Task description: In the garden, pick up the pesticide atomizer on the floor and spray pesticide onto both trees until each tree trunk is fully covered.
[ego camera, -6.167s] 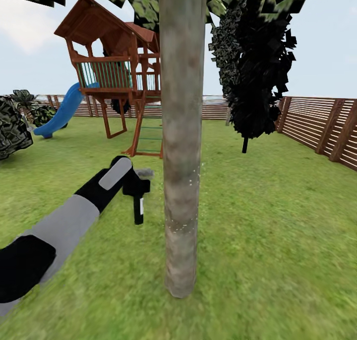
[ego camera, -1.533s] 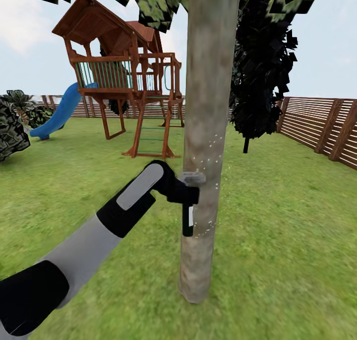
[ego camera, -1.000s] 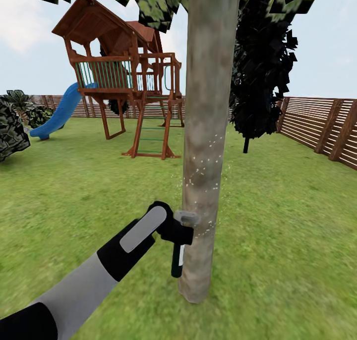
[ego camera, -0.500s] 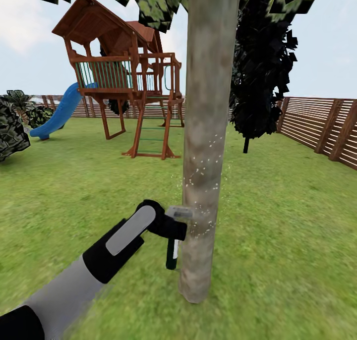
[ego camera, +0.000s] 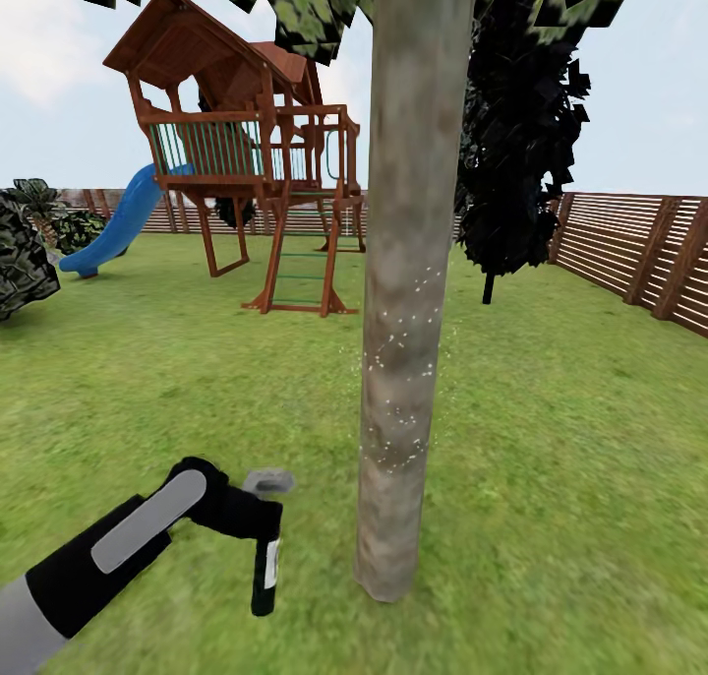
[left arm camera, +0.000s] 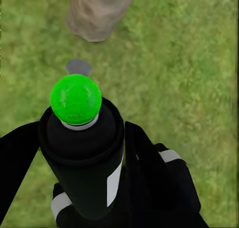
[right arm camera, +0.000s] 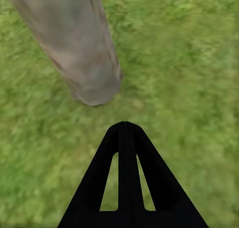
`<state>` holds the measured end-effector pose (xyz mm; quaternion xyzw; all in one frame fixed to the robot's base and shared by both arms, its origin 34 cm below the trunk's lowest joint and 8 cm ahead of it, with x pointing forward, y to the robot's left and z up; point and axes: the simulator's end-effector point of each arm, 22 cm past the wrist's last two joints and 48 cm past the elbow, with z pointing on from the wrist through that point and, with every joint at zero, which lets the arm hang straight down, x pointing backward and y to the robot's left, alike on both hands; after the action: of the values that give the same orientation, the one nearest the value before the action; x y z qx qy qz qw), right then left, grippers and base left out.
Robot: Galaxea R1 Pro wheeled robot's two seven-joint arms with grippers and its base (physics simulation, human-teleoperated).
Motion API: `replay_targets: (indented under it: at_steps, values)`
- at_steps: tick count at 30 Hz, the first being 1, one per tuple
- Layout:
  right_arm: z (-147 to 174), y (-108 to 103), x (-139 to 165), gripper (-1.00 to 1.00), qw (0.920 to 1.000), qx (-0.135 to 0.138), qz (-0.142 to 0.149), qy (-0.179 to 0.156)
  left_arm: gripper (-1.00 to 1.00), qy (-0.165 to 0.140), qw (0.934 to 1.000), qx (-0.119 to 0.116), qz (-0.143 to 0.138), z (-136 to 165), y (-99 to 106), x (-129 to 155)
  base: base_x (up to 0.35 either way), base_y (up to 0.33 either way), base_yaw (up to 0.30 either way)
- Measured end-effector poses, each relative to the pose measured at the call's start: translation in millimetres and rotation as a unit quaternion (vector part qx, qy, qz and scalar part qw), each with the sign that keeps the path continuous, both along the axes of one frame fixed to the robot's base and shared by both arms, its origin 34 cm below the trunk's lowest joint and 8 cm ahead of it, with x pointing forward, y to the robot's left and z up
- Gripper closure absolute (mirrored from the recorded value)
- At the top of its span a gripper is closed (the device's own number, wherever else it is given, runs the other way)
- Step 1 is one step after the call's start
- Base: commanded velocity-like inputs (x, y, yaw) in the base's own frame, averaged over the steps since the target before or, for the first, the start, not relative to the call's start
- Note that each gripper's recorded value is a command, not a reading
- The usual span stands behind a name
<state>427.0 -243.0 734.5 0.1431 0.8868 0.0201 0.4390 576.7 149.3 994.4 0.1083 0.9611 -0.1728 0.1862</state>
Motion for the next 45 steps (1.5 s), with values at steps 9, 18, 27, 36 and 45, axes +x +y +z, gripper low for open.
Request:
replay_targets:
  at_steps: [9, 18, 27, 36, 45]
  values:
    - [2, -4, 5, 1.00, 1.0000, -0.001, -0.002, -0.003, 1.00, -0.089, 0.9956, -0.020, -0.023, -10, 3, 18, 0.000, 0.000, 0.000]
    - [4, -6, 9, 1.00, 1.0000, -0.003, -0.001, -0.007, 1.00, -0.176, 0.9802, -0.082, -0.036, -52, -9, -3, 0.000, 0.000, 0.000]
    - [17, -28, 34, 1.00, 0.9995, -0.016, -0.002, -0.026, 1.00, -0.270, 0.9542, -0.121, -0.043, -108, 50, -2, 0.000, 0.000, 0.000]
    - [70, -33, 91, 1.00, 0.9843, 0.102, 0.143, 0.018, 1.00, -0.296, 0.9481, -0.108, -0.043, -127, 62, -16, 0.000, 0.000, 0.000]
    - [285, 57, 100, 1.00, 0.8961, 0.279, 0.345, 0.019, 1.00, -0.330, 0.9355, -0.102, -0.076, -126, 55, -29, 0.000, 0.000, 0.000]
